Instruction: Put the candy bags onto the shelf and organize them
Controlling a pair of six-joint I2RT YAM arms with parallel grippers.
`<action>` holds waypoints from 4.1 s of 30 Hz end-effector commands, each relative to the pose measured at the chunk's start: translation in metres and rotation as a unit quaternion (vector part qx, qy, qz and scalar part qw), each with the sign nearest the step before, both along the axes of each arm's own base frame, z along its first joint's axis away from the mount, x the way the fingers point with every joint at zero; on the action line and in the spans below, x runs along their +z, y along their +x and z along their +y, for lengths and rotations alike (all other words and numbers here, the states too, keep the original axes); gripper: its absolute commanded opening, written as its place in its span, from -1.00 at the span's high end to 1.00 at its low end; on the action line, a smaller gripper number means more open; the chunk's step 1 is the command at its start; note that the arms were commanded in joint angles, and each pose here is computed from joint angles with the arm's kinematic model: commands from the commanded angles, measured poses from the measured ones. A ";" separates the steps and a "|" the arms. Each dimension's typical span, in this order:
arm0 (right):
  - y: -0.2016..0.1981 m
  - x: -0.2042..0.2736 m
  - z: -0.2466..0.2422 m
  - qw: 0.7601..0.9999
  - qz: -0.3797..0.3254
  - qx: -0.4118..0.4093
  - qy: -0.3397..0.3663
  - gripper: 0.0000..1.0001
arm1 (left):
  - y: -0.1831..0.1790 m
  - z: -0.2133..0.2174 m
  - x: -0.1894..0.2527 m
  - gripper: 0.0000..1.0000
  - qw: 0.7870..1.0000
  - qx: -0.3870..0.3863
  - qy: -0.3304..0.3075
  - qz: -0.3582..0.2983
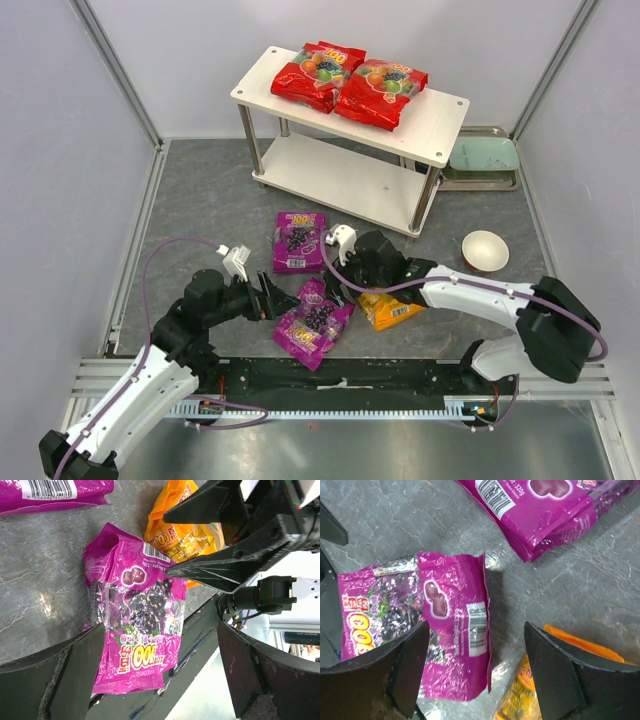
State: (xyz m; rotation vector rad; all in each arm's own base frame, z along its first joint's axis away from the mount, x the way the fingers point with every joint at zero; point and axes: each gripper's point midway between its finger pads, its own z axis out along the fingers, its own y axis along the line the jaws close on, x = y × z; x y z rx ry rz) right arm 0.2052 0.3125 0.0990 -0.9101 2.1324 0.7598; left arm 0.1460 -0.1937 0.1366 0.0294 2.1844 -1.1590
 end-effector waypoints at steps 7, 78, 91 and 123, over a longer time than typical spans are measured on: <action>0.002 -0.023 0.026 0.998 0.010 0.063 -0.011 -0.60 | -0.001 0.002 0.014 -0.98 1.000 0.011 -0.014 -0.008; -0.054 0.061 0.009 0.992 -0.117 0.005 0.052 -0.82 | 0.002 0.010 0.016 -0.61 0.997 0.063 -0.035 0.012; -0.038 0.011 0.028 0.993 -0.083 0.081 0.009 -0.82 | -0.001 0.017 0.019 -0.63 0.997 0.075 -0.033 0.007; -0.041 -0.052 0.047 0.975 0.051 0.213 -0.039 -0.60 | 0.001 0.021 0.019 -0.64 0.996 0.086 -0.031 0.004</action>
